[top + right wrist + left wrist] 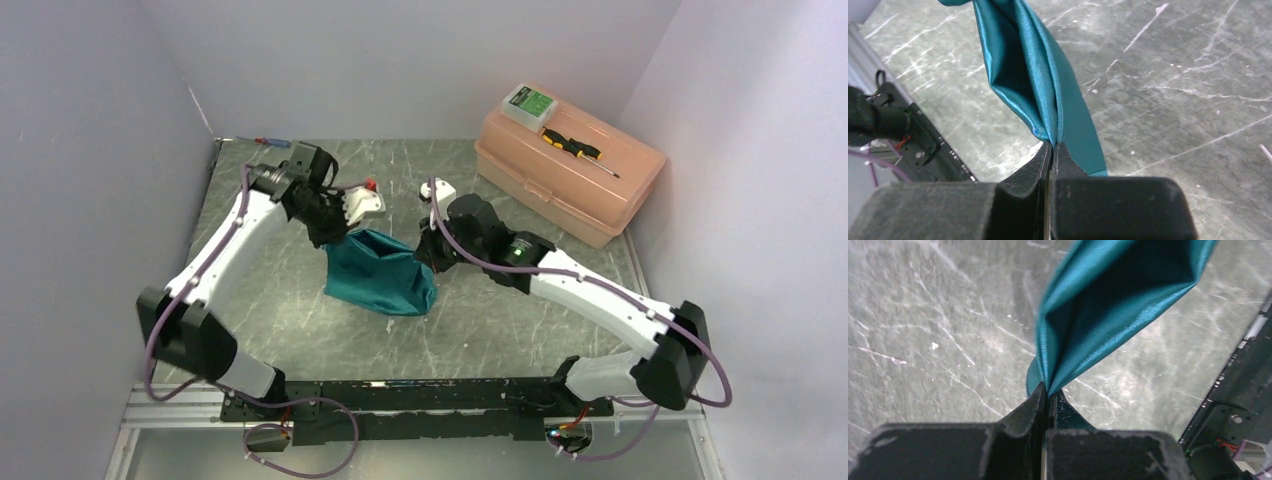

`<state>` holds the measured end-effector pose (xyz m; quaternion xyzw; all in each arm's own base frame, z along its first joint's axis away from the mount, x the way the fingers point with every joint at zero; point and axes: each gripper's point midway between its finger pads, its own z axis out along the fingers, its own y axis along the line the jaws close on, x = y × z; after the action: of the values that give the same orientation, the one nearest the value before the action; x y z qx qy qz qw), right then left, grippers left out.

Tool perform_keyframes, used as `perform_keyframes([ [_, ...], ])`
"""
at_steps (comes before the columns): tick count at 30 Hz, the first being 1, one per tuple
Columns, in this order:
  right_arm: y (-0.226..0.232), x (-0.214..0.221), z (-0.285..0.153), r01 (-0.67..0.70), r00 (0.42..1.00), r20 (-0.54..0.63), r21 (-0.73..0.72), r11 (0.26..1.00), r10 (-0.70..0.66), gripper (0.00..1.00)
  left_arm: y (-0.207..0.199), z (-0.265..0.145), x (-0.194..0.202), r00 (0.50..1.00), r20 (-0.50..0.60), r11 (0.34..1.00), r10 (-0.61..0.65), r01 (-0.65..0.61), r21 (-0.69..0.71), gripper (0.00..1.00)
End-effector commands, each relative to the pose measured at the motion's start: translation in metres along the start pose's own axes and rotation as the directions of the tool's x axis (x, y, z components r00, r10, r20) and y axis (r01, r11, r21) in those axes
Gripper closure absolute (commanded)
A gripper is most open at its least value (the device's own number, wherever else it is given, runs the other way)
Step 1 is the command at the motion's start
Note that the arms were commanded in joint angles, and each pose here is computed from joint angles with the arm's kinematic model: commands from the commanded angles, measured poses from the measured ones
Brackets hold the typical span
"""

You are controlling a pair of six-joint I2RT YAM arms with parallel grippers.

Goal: Fold the napkin into a case and place the utensils inside
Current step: Turn over the upper triangle folded napkin at the center of the board.

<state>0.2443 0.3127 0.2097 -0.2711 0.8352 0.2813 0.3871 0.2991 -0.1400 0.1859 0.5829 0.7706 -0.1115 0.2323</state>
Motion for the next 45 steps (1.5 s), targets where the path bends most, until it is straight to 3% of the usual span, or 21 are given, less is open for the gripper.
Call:
perform_keyframes([
  [1, 0.034, 0.003, -0.033, 0.032, 0.999, 0.034, -0.034, 0.999, -0.031, 1.0, -0.075, -0.038, -0.011, 0.994, 0.045, 0.992, 0.101, -0.104, 0.076, 0.97],
  [7, 0.089, 0.042, -0.071, 0.068, 0.997, -0.016, -0.069, 0.995, -0.069, 1.0, -0.15, -0.073, 0.007, 0.993, 0.014, 0.974, 0.12, -0.12, 0.189, 0.97],
  [13, 0.108, 0.055, -0.108, 0.041, 0.999, -0.022, -0.071, 0.997, -0.042, 1.0, -0.185, -0.108, 0.042, 0.992, -0.05, 0.964, 0.119, -0.104, 0.245, 0.97],
  [17, 0.098, 0.056, -0.102, 0.045, 0.999, -0.02, -0.051, 0.998, -0.046, 1.0, -0.186, -0.098, 0.046, 0.989, -0.061, 0.954, 0.138, -0.116, 0.275, 0.97],
  [23, 0.019, 0.047, -0.035, -0.048, 0.998, -0.041, 0.023, 0.999, 0.049, 1.0, -0.108, -0.008, 0.037, 0.978, -0.166, 0.984, 0.124, -0.099, 0.15, 0.97],
  [27, -0.033, 0.062, 0.02, -0.06, 0.99, -0.124, 0.061, 0.996, 0.068, 1.0, -0.026, 0.06, 0.044, 0.965, -0.24, 0.988, -0.104, 0.128, 0.088, 0.97],
  [31, -0.081, 0.065, 0.057, -0.106, 0.984, -0.132, 0.104, 0.989, 0.12, 1.0, 0.033, 0.117, 0.054, 0.931, -0.298, 0.971, -0.212, 0.235, 0.042, 0.97],
  [35, -0.119, 0.06, 0.08, -0.132, 0.98, -0.13, 0.123, 0.984, 0.148, 1.0, 0.074, 0.148, 0.049, 0.911, -0.294, 0.95, -0.29, 0.312, 0.029, 0.91],
  [38, -0.146, 0.064, 0.097, -0.124, 0.976, -0.159, 0.159, 0.98, 0.149, 1.0, 0.093, 0.159, 0.051, 0.904, -0.277, 0.941, -0.325, 0.338, 0.0, 0.79],
  [43, -0.184, 0.061, 0.115, -0.144, 0.973, -0.143, 0.236, 0.961, 0.181, 0.71, 0.111, 0.161, 0.047, 0.896, -0.211, 0.92, -0.391, 0.388, -0.056, 0.62],
  [45, -0.194, 0.055, 0.118, -0.139, 0.975, -0.13, 0.283, 0.949, 0.182, 0.42, 0.116, 0.159, 0.042, 0.897, -0.186, 0.916, -0.401, 0.395, -0.07, 0.56],
])
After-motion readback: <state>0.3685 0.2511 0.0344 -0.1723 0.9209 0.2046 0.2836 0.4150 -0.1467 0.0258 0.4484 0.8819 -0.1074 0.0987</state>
